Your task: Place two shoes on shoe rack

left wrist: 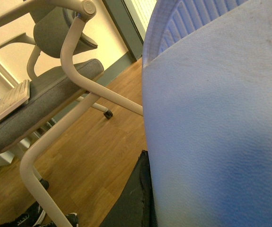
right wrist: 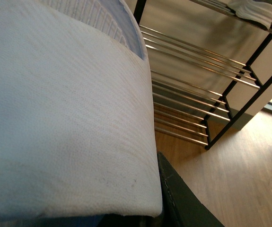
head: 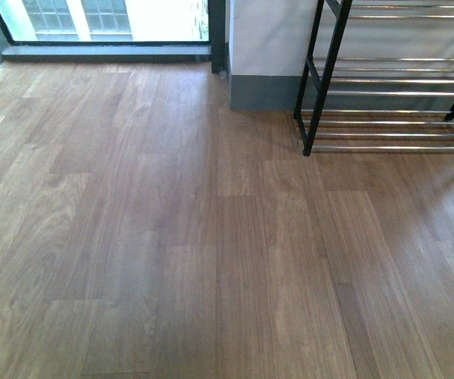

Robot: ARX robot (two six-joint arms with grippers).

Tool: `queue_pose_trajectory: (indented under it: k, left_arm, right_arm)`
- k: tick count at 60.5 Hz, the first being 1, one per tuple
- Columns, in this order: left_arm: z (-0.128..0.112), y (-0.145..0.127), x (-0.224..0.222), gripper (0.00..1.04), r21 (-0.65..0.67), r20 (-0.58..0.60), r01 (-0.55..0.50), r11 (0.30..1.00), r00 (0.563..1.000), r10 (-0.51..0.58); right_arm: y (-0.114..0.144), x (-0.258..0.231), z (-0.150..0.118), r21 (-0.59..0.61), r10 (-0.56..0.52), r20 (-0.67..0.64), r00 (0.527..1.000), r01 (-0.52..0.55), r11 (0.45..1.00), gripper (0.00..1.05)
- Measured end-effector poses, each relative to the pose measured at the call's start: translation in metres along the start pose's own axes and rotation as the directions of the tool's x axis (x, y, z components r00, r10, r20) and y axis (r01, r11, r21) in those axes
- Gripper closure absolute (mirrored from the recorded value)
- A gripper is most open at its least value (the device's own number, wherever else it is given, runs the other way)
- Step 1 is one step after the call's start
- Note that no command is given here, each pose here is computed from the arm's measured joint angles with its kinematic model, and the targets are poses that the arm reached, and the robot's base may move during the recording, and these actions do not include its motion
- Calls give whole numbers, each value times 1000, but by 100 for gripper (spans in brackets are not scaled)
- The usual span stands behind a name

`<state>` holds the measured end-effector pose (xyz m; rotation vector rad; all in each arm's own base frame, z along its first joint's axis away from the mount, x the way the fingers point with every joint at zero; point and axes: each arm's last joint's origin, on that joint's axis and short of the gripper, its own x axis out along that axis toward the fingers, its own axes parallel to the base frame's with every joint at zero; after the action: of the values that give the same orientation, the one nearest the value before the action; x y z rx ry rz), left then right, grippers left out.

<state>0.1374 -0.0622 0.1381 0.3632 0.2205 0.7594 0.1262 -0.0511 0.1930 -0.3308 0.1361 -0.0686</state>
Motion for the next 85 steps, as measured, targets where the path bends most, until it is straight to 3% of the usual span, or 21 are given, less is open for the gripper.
queue_pose_trajectory:
  k: [85]
  left_arm:
    - [0, 0, 0, 103, 1, 1, 5, 1000, 1000, -5]
  right_arm:
    - [0, 0, -2, 3, -4, -8, 1000, 4, 1000, 103]
